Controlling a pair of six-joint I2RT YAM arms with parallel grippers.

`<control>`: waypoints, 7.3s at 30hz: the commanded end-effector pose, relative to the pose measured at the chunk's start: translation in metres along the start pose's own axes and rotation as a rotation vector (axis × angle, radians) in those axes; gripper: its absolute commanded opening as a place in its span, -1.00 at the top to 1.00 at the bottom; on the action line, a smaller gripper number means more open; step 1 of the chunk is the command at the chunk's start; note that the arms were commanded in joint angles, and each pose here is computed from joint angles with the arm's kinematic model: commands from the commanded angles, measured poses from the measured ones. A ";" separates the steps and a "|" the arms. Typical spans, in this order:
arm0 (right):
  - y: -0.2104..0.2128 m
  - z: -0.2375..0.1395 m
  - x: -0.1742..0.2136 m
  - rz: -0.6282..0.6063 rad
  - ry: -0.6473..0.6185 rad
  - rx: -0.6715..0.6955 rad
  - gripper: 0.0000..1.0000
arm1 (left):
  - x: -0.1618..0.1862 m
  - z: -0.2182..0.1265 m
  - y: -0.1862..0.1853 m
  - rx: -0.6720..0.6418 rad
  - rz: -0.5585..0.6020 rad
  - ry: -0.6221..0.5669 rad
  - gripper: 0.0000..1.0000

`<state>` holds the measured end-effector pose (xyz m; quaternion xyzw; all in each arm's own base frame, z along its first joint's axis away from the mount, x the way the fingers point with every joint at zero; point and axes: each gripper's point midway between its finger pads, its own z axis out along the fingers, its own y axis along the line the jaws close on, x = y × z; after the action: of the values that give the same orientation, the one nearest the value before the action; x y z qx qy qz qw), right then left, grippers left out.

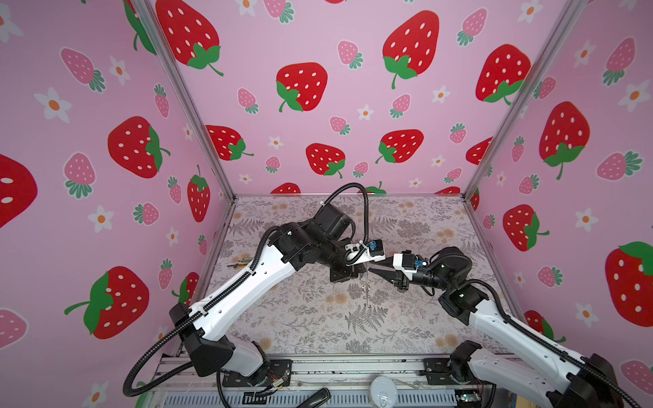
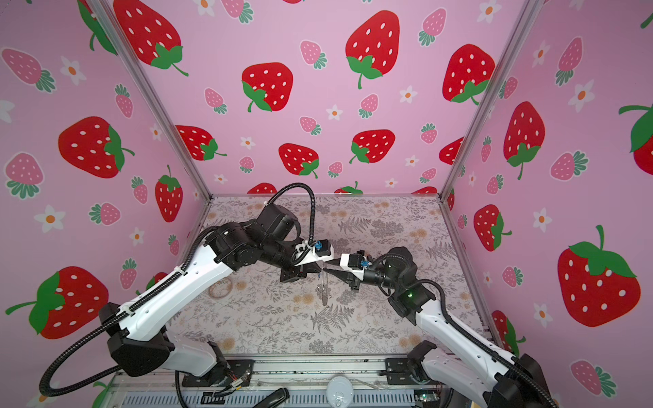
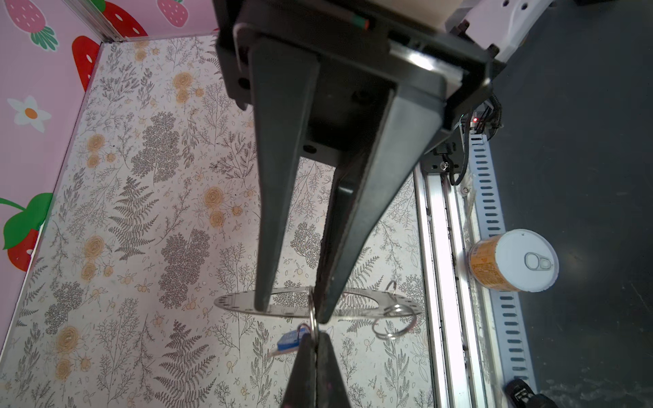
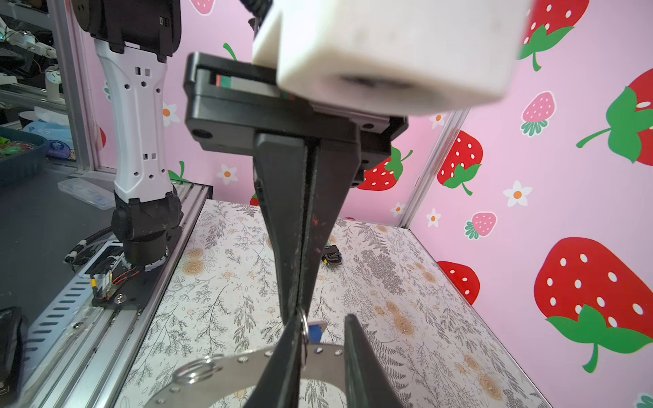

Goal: Put the keys on the keyring

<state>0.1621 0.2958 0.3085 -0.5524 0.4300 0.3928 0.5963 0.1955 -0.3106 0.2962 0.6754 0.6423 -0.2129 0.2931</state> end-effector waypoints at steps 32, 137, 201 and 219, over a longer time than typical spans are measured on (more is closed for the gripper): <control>-0.004 -0.006 -0.031 -0.009 -0.125 0.032 1.00 | 0.017 -0.008 0.037 -0.269 -0.017 -0.108 0.04; -0.013 -0.022 -0.059 0.025 -0.320 0.136 1.00 | -0.053 -0.025 0.011 -0.104 0.033 -0.515 0.67; -0.005 -0.010 -0.036 -0.068 -0.093 0.055 1.00 | -0.037 -0.025 0.017 -0.264 0.193 -0.102 0.17; -0.020 -0.027 -0.073 -0.039 -0.292 0.191 1.00 | -0.020 -0.022 0.025 -0.332 -0.037 -0.360 -0.06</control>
<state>0.1630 0.2764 0.3586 -0.4626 0.4000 0.4060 0.6791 0.2248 -0.3023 0.3126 0.5744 0.6374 -0.1772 0.4821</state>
